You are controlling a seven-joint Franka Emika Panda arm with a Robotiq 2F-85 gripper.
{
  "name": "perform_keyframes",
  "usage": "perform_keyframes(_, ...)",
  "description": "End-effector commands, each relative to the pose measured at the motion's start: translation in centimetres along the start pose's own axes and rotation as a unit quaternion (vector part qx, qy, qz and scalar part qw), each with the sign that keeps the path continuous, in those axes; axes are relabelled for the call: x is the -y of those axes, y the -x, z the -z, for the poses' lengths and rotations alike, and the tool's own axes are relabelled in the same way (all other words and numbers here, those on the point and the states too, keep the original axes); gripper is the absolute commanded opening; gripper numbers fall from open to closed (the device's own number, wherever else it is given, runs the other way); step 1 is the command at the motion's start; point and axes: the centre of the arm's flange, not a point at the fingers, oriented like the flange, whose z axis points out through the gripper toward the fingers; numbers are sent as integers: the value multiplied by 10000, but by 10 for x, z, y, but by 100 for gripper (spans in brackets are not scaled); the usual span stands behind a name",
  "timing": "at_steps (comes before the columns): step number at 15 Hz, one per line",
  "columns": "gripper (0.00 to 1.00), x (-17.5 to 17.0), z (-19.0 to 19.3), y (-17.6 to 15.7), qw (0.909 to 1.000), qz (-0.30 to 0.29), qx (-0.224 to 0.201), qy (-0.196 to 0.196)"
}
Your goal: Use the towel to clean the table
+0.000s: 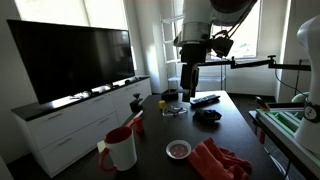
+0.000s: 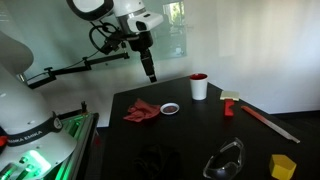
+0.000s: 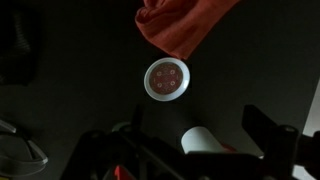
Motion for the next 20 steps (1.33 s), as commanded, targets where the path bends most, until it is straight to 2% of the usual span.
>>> perform_keyframes(1, 100, 2, -5, 21, 9998, 169, -30, 52)
perform_keyframes(4, 100, 3, -18, 23, 9996, 204, 109, 146)
perform_keyframes(7, 100, 5, -32, 34, 9967, 543, 312, 526)
perform_keyframes(9, 100, 9, -43, 41, 9921, 897, 201, 858)
perform_keyframes(10, 100, 13, -42, 39, 9900, 1054, 15, 941)
perform_keyframes(11, 100, 16, -43, 9, 9927, 909, 336, 717)
perform_keyframes(14, 100, 21, -45, 7, 9905, 1073, 220, 828)
perform_keyframes(15, 100, 18, -45, 3, 9899, 1100, 348, 826)
perform_keyframes(20, 100, 23, -71, 29, 9812, 1509, 764, 932)
